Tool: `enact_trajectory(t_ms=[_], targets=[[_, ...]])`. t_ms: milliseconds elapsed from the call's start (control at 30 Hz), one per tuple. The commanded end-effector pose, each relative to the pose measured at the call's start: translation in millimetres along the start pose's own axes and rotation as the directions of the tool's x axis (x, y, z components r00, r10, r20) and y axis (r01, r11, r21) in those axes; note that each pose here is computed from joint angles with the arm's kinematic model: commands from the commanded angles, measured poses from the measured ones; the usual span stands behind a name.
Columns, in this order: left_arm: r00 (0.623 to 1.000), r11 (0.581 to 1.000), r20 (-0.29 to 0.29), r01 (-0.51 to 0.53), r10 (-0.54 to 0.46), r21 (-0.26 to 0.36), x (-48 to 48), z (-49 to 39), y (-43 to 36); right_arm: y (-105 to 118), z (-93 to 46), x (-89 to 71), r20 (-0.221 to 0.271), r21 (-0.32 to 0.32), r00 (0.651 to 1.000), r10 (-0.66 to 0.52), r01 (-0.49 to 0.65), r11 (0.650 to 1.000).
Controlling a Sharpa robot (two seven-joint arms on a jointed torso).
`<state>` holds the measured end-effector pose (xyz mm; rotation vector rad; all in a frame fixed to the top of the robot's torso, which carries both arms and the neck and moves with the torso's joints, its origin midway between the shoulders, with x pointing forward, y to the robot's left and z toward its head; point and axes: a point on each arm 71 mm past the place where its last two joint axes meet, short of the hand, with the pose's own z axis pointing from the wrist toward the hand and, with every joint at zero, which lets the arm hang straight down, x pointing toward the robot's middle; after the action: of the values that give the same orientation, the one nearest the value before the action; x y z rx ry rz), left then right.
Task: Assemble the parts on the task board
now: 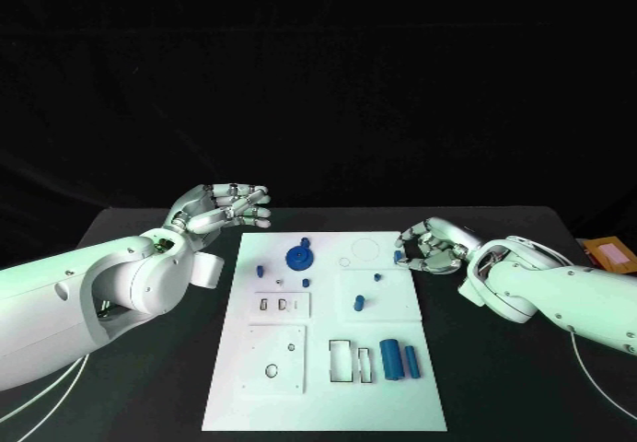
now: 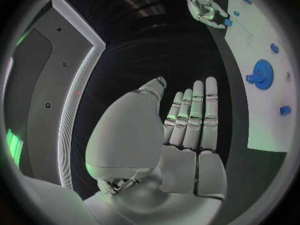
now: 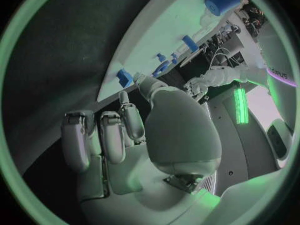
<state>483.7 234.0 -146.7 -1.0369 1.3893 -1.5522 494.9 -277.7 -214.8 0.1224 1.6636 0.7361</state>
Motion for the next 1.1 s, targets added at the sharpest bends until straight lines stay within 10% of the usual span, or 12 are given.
enact_trajectory(t_ms=[33, 1100], targets=[[1.000, 1.000, -0.018, 0.010, -0.010, 0.005, 1.5, 0.2, -0.7, 0.2, 1.6, 2.8, -0.002, 0.004, 1.000, -0.016, 0.016, 1.000], [1.000, 1.000, -0.013, 0.008, -0.008, -0.004, -1.0, -0.3, -0.3, -0.5, 7.7, 7.6, -0.009, 0.013, 1.000, -0.025, 0.026, 1.000]])
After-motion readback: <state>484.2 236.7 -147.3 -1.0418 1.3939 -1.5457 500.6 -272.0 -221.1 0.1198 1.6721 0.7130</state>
